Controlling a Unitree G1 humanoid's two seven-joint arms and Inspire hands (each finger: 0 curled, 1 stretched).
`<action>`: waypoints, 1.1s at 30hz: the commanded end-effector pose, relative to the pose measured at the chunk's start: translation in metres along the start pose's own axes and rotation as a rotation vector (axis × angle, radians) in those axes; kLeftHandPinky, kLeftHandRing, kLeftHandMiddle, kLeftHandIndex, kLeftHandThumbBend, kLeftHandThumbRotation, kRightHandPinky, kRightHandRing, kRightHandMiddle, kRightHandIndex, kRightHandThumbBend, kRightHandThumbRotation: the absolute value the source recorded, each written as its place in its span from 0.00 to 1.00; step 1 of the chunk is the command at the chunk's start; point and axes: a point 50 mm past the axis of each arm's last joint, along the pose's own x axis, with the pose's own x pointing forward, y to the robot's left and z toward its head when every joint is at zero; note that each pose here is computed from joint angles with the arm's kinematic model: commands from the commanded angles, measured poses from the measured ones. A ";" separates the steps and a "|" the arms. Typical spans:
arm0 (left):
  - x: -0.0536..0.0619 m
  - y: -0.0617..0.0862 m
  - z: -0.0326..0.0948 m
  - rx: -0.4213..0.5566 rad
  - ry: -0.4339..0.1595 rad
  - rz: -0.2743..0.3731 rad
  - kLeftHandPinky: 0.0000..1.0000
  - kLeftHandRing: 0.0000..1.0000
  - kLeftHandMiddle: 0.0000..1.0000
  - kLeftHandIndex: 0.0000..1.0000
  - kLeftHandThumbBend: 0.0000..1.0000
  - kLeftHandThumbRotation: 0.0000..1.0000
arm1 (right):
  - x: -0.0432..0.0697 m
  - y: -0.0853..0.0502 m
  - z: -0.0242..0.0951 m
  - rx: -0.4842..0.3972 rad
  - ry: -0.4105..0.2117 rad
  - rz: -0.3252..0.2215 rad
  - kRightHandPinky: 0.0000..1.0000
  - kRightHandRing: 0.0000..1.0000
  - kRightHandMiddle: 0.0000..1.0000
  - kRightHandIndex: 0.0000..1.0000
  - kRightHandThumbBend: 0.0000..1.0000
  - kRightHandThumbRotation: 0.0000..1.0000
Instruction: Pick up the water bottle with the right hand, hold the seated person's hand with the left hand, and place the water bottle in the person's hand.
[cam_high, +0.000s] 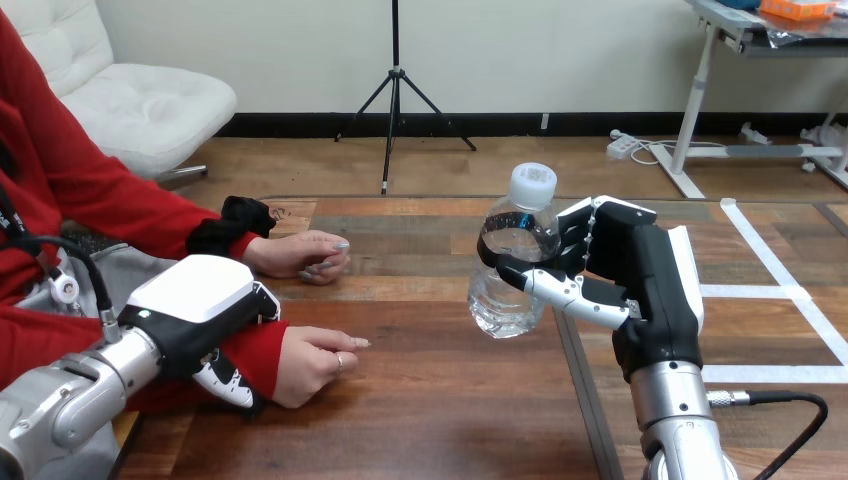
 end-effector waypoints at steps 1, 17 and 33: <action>0.005 0.011 0.008 -0.034 -0.043 0.089 0.30 0.34 0.39 0.41 0.78 0.15 | 0.026 0.007 0.028 0.033 -0.127 0.010 0.19 0.24 0.30 0.33 0.79 0.00; 0.002 0.020 0.012 -0.063 -0.092 0.149 0.28 0.32 0.38 0.40 0.77 0.12 | 0.032 0.013 0.025 0.029 -0.119 0.014 0.20 0.24 0.31 0.32 0.79 0.00; 0.000 0.036 0.020 -0.075 -0.135 0.210 0.30 0.35 0.41 0.43 0.74 0.17 | 0.041 0.024 0.024 0.042 -0.111 0.024 0.21 0.25 0.31 0.32 0.78 0.00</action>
